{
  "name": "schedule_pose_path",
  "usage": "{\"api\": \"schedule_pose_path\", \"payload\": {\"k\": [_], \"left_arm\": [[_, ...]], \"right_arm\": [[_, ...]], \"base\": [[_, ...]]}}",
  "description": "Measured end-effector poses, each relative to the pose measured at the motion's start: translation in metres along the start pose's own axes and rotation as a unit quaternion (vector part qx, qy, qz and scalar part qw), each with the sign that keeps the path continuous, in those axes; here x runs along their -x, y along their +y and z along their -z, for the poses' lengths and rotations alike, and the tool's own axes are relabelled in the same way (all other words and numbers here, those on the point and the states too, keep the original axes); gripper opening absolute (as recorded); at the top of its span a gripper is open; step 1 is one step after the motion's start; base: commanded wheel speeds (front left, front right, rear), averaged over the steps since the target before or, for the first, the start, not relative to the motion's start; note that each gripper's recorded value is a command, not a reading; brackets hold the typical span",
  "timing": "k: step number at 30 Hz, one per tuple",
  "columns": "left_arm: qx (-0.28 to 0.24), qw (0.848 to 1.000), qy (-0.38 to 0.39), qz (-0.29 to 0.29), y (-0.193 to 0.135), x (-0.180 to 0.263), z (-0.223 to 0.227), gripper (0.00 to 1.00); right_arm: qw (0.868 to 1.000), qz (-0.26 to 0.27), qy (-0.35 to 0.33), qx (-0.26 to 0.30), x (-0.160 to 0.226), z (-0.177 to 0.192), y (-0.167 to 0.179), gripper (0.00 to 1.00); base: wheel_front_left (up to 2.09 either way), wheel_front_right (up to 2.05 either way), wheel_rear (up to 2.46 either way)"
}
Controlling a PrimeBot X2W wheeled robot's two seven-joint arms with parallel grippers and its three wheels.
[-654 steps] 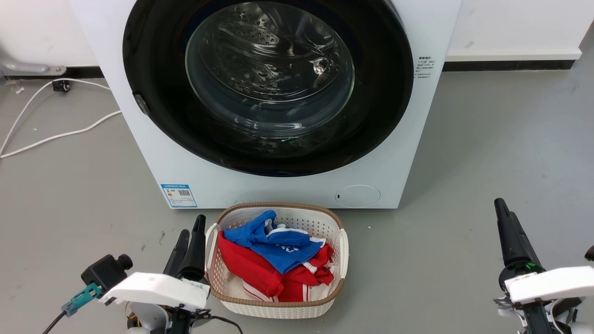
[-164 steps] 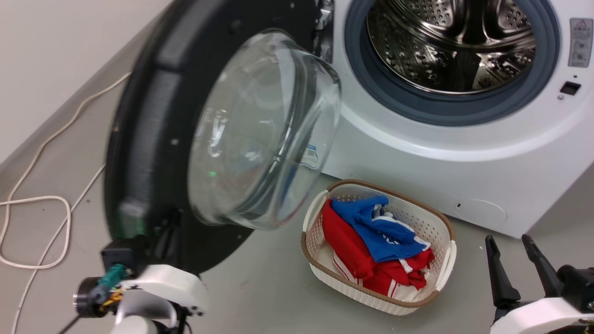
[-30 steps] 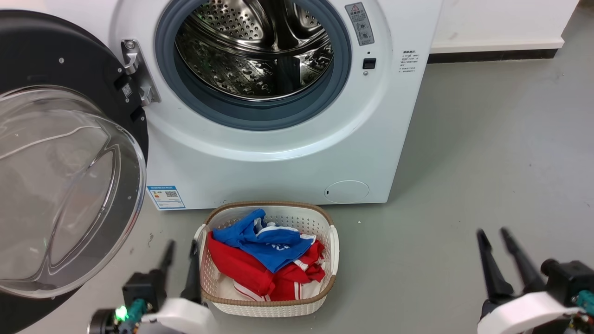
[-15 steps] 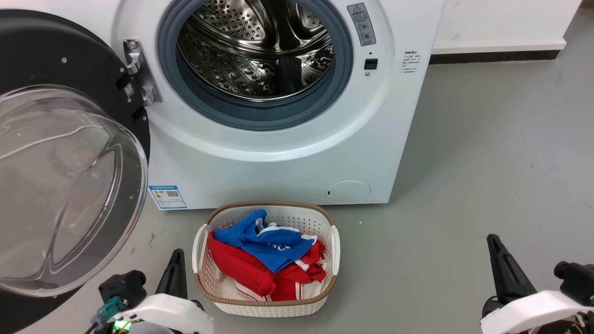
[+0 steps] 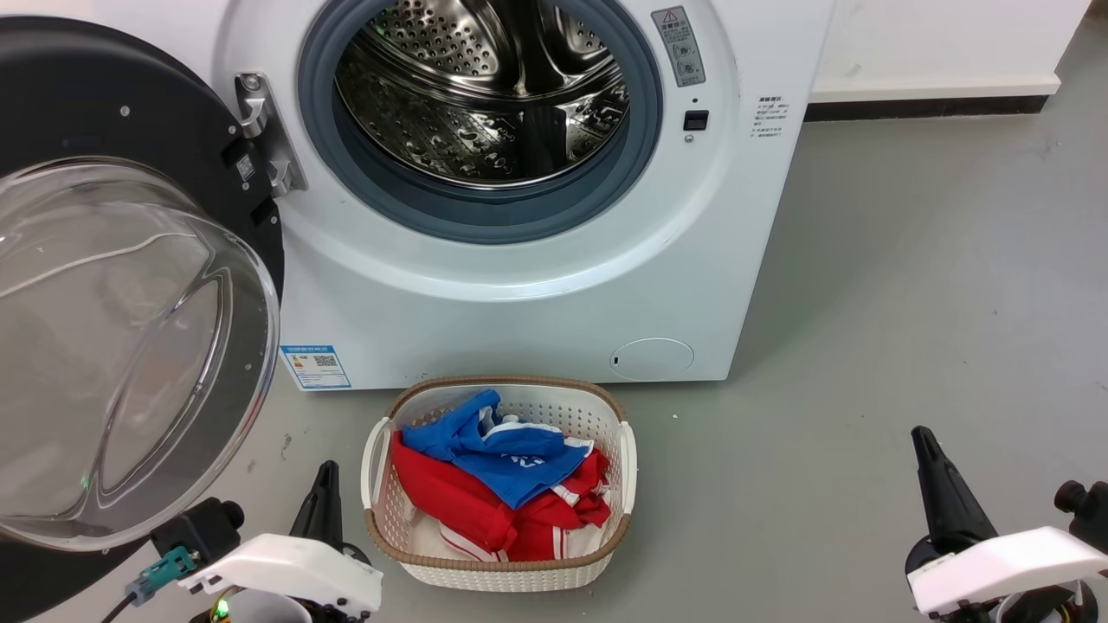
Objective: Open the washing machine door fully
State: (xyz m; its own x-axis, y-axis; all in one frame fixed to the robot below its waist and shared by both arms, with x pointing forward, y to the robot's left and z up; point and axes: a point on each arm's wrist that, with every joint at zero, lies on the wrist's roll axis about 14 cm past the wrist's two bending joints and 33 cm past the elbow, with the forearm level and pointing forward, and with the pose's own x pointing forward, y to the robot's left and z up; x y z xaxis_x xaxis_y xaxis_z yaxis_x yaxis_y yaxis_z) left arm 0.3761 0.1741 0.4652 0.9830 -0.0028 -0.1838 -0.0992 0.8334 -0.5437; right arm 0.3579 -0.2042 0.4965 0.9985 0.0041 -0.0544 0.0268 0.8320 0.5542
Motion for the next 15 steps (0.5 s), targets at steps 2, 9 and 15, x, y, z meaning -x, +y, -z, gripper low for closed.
{"api": "schedule_pose_path", "payload": {"k": [2, 9, 15], "left_arm": [[0.015, 1.0, 0.002, -0.001, 0.0008, -0.0005, -0.0007, 0.0], [0.076, 0.997, 0.005, 0.0, 0.0004, -0.0024, -0.0035, 0.0], [0.116, 0.993, 0.006, 0.002, 0.0009, -0.0031, -0.0055, 0.0]], "right_arm": [[1.0, 0.001, 0.002, -0.017, -0.0005, 0.0007, -0.0006, 0.0], [0.997, 0.002, -0.001, -0.074, -0.004, -0.0002, -0.0005, 0.0], [0.993, 0.004, -0.001, -0.114, -0.0055, 0.0001, -0.0012, 0.0]], "base": [[0.0, 0.0, 0.0], [0.0, 0.0, 0.0], [0.0, 0.0, 0.0]]}}
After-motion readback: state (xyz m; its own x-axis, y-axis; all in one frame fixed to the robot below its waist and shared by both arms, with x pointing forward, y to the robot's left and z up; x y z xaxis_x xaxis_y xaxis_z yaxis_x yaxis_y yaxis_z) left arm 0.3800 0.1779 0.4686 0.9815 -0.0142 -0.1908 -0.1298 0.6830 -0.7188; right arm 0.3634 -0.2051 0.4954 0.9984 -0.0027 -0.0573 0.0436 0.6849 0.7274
